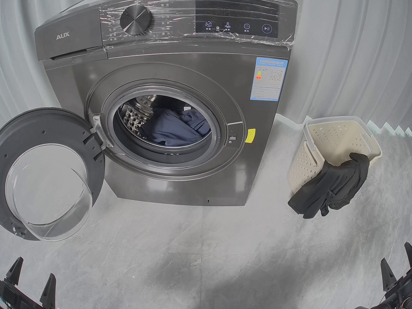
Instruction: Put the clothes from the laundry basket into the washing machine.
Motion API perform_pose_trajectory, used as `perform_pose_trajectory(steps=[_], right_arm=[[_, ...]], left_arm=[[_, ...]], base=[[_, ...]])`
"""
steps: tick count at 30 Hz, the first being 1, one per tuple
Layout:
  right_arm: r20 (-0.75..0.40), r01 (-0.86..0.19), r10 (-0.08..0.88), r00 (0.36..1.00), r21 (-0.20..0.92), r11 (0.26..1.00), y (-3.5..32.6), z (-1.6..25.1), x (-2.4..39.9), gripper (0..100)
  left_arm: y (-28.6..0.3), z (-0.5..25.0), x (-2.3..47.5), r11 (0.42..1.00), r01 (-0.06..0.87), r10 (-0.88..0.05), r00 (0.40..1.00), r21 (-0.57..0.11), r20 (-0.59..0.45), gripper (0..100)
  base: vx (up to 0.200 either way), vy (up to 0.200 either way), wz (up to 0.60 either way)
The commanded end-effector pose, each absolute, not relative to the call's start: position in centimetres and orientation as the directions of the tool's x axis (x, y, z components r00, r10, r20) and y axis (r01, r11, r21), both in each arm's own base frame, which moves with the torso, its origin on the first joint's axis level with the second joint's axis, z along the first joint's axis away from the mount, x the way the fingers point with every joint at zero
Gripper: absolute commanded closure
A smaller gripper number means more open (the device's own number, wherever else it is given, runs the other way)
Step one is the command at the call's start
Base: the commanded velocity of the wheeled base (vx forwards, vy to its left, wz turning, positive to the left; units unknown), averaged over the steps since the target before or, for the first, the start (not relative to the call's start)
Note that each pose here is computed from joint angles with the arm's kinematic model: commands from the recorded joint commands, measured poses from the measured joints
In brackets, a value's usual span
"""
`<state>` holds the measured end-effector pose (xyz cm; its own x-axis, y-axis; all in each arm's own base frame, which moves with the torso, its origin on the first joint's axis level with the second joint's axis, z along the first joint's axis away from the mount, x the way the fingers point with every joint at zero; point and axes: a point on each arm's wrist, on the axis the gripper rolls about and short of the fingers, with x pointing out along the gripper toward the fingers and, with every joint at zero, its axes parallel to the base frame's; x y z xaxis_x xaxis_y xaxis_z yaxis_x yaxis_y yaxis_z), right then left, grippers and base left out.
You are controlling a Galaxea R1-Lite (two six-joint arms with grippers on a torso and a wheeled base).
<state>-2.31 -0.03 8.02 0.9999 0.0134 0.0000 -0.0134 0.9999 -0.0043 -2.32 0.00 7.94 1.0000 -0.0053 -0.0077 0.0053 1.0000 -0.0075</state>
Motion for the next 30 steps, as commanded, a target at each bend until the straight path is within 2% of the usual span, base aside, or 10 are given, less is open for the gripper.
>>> perform_pose_trajectory(steps=[1,14,18,24,30], right_arm=[[-0.002,-0.014,0.014,1.0,-0.006,1.0,-0.03,7.59,-2.3,0],[-0.002,-0.014,0.014,1.0,-0.005,1.0,-0.03,7.59,-2.3,0],[-0.003,-0.018,0.018,1.0,-0.006,1.0,-0.02,7.57,-2.3,0],[-0.002,-0.02,0.02,1.0,-0.005,1.0,-0.02,7.59,-2.3,0],[-0.002,-0.02,0.02,1.0,-0.006,1.0,-0.02,7.59,-2.3,0]], left_arm=[[0.0,7.54,-2.3,1.0,0.005,-0.005,1.0,-0.008,-0.011,0],[-0.03,7.54,-2.3,1.0,0.018,-0.018,1.0,-0.009,-0.011,0],[-0.03,7.54,-2.3,1.0,0.02,-0.02,1.0,-0.009,-0.011,0],[-0.03,7.54,-2.29,1.0,0.021,-0.021,1.0,-0.011,-0.012,0],[-0.03,7.54,-2.29,1.0,0.021,-0.021,1.0,-0.016,-0.012,0]], base=[[0.0,-0.2,0.0],[0.0,-0.2,0.0],[0.0,0.0,0.0],[0.0,0.0,-0.6],[0.0,0.0,0.0]])
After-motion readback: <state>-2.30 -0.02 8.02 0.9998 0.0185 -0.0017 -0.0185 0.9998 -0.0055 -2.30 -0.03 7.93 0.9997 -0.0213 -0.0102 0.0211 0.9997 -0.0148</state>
